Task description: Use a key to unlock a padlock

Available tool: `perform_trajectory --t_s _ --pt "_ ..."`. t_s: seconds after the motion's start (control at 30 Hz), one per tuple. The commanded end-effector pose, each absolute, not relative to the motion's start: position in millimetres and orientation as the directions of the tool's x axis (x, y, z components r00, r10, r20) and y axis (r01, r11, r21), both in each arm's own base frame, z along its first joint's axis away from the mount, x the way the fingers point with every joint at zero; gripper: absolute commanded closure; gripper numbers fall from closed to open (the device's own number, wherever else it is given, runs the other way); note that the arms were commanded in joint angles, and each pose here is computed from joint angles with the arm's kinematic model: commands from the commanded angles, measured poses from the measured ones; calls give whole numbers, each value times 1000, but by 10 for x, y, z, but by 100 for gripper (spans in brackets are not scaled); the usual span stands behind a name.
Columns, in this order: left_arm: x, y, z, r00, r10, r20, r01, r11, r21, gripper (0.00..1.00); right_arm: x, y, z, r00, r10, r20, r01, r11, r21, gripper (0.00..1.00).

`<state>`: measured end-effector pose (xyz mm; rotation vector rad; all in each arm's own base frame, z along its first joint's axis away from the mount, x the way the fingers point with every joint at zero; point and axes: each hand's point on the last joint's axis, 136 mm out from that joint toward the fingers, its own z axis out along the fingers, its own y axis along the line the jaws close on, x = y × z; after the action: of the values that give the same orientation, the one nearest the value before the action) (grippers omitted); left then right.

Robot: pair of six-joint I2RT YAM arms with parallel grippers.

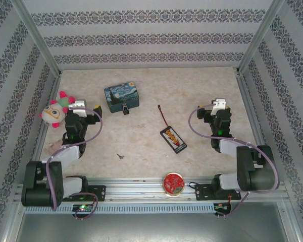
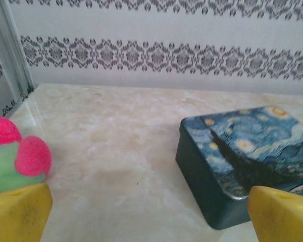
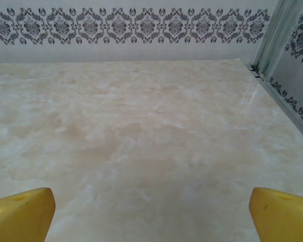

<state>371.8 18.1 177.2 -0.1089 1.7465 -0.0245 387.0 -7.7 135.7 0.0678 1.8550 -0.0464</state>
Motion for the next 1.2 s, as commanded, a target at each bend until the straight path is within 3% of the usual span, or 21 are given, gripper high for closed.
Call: perform_trajectory --t_s 0.0,0.2,0.33,0.77,0.83,1.17 --pt "3643 59 1785 -246 -202 -948 -41 979 -198 1 3838 -131 1556 -249 40 -968 121 993 10 2" --pt "3527 -130 1753 -321 -405 -856 -47 910 -413 1 3739 -175 1738 -268 83 -960 163 986 40 2" --pt "3499 -368 1608 -383 -459 -802 -66 879 -472 1 3681 -75 1762 -304 100 -947 136 989 60 2" --pt "3777 -1318 1222 -548 -329 -769 -65 933 -353 0 3406 54 1731 -431 183 -884 170 978 119 2" --pt "3841 -1428 1162 -561 -319 -764 -67 937 -343 4 3374 77 1747 -438 199 -877 169 976 137 2" --pt "4078 -1479 851 -601 -290 -745 -219 956 -196 14 3390 223 1844 -461 214 -861 131 976 172 2"
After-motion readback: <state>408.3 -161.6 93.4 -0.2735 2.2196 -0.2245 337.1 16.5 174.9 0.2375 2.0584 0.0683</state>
